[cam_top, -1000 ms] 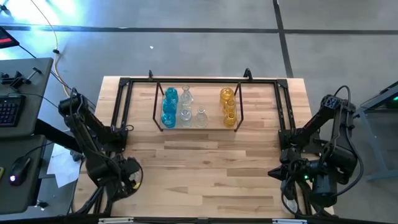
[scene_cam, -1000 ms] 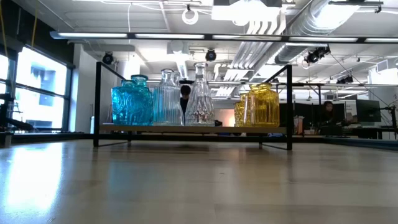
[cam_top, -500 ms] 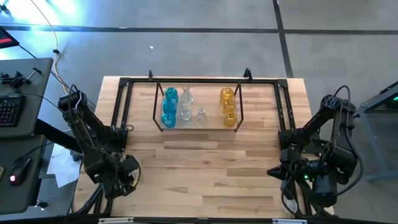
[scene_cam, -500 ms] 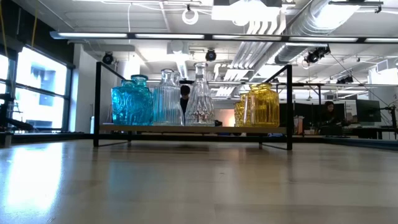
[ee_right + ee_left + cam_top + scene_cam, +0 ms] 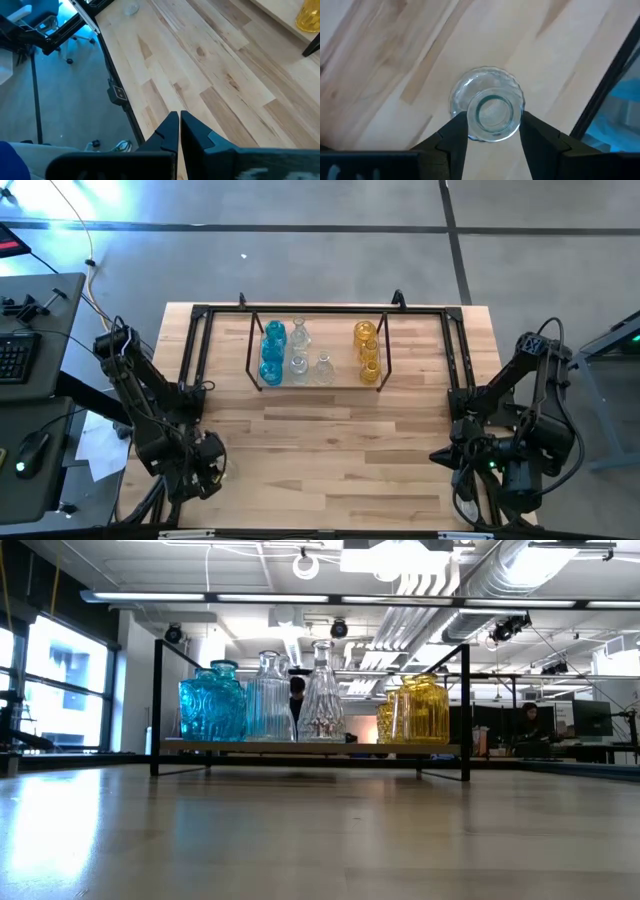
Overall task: Sort vases onto shelf
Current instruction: Put the transparent vase on the shelf aligned with the other transparent vase
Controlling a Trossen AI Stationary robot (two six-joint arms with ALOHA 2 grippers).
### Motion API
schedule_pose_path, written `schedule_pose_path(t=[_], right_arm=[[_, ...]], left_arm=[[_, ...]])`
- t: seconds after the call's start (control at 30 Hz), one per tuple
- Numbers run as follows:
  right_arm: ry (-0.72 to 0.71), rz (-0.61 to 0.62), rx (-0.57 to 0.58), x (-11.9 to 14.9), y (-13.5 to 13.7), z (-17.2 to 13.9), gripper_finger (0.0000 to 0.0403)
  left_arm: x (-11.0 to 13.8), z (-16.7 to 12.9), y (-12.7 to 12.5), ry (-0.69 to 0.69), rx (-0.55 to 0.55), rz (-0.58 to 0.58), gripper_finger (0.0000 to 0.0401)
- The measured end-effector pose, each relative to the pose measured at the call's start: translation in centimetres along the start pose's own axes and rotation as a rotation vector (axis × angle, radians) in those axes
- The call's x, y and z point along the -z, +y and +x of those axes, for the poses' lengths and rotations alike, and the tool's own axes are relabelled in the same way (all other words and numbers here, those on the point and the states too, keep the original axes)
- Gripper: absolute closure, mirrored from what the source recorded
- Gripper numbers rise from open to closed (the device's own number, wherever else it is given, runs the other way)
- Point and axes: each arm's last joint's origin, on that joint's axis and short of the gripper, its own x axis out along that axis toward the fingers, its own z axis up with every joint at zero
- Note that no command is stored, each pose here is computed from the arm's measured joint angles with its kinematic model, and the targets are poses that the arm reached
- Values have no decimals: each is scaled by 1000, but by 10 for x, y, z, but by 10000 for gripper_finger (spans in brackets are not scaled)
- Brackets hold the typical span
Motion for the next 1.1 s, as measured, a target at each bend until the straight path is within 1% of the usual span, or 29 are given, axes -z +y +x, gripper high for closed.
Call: schedule_pose_path(t=[0.1, 0.17, 0.4, 0.63, 0.77, 0.93, 1.1], right_arm=[[1, 1, -1, 0, 0, 0, 402], [1, -6, -1, 0, 0, 0, 402], [1, -25, 6, 0, -1, 0, 402], [2, -32, 15, 0, -2, 0, 402], [2, -35, 15, 0, -2, 0, 402], [2, -41, 16, 0, -2, 0, 402], [3, -54, 16, 0, -2, 0, 402]], left_arm=[[-1, -3, -1, -19, 1, 15, 254], [-1, -3, 1, -21, -26, 23, 251], [0, -3, 2, 22, -39, 31, 253], [0, -3, 4, 33, -52, 11, 257], [0, -3, 4, 67, -54, -9, 257], [-8, 0, 1, 114, -43, -43, 257], [-27, 5, -3, 159, 4, -47, 258]])
